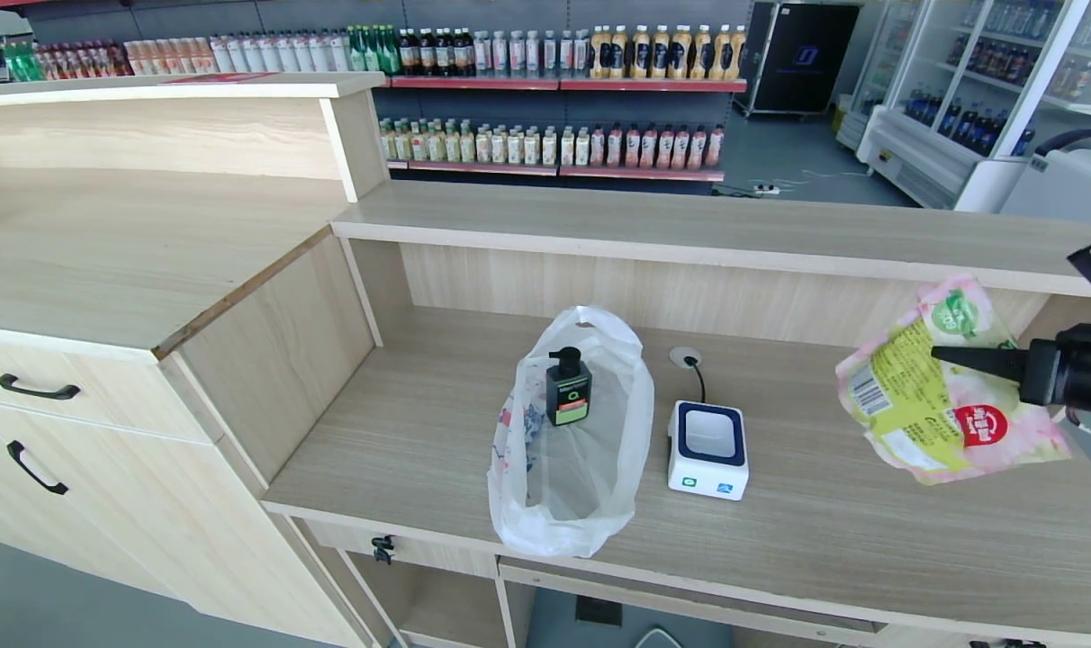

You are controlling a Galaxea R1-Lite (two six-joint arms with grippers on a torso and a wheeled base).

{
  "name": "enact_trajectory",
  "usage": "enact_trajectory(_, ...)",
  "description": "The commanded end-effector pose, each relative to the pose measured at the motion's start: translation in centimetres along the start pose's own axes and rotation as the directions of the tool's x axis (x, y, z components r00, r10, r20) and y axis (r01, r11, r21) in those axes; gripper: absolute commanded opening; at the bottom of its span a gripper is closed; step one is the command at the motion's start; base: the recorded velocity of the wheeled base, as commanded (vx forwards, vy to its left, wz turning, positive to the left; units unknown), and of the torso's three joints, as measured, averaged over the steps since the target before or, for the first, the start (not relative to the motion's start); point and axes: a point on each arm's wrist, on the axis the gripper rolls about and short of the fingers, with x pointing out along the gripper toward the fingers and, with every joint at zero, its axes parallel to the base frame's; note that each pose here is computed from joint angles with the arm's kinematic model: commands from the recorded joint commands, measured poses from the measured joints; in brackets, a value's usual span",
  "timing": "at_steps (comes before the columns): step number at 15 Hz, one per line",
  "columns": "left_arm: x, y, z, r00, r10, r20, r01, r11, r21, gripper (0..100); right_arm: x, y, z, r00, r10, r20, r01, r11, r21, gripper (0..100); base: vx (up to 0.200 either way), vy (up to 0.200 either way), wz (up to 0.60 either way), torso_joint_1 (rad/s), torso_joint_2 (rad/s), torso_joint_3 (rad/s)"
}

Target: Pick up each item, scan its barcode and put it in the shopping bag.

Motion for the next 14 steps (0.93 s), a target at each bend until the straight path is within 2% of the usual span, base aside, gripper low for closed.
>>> enact_trajectory(1,0.0,0.0,0.0,1.0,0.001,0.0,-0.001,1.0,0.0,100,-4.7,6.2,3.2,0.965,0.231,0.129,-0.209,0.965,-0.161,0,0.0,0.0,0.0,0.0,0.0,0.0)
enact_trajectory(2,0.0,0.0,0.0,1.0,0.001,0.0,-0.001,1.0,0.0,100,-4.9,7.2,3.6,0.951,0.28,0.133,-0.258,0.953,-0.16,0,0.0,0.0,0.0,0.0,0.0,0.0)
enact_trajectory(3,0.0,0.0,0.0,1.0,0.001,0.0,-0.001,1.0,0.0,100,-5.9,10.2,5.2,0.912,0.38,0.155,-0.366,0.924,-0.114,0,0.0,0.0,0.0,0.0,0.0,0.0)
enact_trajectory(6,0.0,0.0,0.0,1.0,0.001,0.0,-0.001,1.0,0.0,100,-7.7,14.8,9.1,0.825,0.529,0.197,-0.552,0.829,0.085,0,0.0,0.0,0.0,0.0,0.0,0.0)
enact_trajectory(9,0.0,0.0,0.0,1.0,0.001,0.0,-0.001,1.0,0.0,100,-8.7,17.2,11.0,0.758,0.619,0.205,-0.65,0.741,0.167,0,0.0,0.0,0.0,0.0,0.0,0.0)
enact_trajectory(10,0.0,0.0,0.0,1.0,0.001,0.0,-0.001,1.0,0.0,100,-8.8,17.5,11.3,0.746,0.634,0.205,-0.665,0.726,0.174,0,0.0,0.0,0.0,0.0,0.0,0.0)
enact_trajectory(11,0.0,0.0,0.0,1.0,0.001,0.0,-0.001,1.0,0.0,100,-9.1,18.4,11.6,0.716,0.669,0.2,-0.697,0.697,0.166,0,0.0,0.0,0.0,0.0,0.0,0.0)
enact_trajectory(14,0.0,0.0,0.0,1.0,0.001,0.0,-0.001,1.0,0.0,100,-8.5,18.9,11.3,0.691,0.701,0.179,-0.723,0.668,0.173,0,0.0,0.0,0.0,0.0,0.0,0.0)
